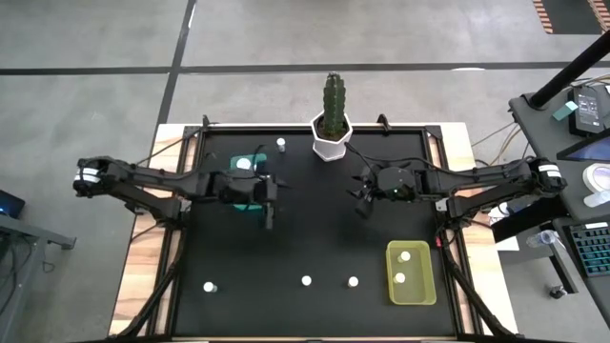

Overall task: Pick and place medicine bottles into bin by pill shape (circle, oval)
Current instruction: Put the top blue capsule bottle into the blue bin

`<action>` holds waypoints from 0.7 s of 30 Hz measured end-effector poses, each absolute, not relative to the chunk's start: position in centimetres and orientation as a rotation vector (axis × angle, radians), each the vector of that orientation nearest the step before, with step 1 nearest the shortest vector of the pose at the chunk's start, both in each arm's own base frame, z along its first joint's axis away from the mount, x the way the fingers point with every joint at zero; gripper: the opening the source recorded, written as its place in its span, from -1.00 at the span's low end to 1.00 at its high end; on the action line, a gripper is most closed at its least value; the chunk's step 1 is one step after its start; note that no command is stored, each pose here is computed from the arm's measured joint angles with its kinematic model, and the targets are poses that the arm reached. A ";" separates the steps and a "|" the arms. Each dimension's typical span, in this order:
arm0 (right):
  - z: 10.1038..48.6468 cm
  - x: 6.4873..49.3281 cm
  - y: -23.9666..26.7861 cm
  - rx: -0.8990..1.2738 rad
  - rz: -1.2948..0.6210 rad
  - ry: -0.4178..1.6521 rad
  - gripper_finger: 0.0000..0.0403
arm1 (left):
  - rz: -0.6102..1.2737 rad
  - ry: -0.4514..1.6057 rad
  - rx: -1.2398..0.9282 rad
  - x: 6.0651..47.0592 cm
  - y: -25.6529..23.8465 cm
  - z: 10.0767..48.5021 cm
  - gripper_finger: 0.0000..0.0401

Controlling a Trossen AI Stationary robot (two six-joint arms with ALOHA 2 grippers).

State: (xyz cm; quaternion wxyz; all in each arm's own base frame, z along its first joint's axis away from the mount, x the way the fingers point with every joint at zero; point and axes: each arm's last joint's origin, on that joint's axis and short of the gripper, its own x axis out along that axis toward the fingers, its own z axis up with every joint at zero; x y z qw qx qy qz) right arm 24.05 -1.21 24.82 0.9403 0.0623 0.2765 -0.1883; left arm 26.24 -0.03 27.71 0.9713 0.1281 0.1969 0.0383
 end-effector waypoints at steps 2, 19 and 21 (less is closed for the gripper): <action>25.1 24.3 -1.2 0.138 -0.379 0.522 0.07 | 0.088 0.321 0.297 25.8 0.2 27.3 0.14; 31.7 30.4 -1.7 0.070 -0.385 0.514 0.07 | 0.276 0.109 0.454 21.4 3.5 27.1 0.14; 32.3 31.8 -1.9 0.034 -0.405 0.583 0.07 | 0.286 0.107 0.450 21.1 3.5 27.1 0.14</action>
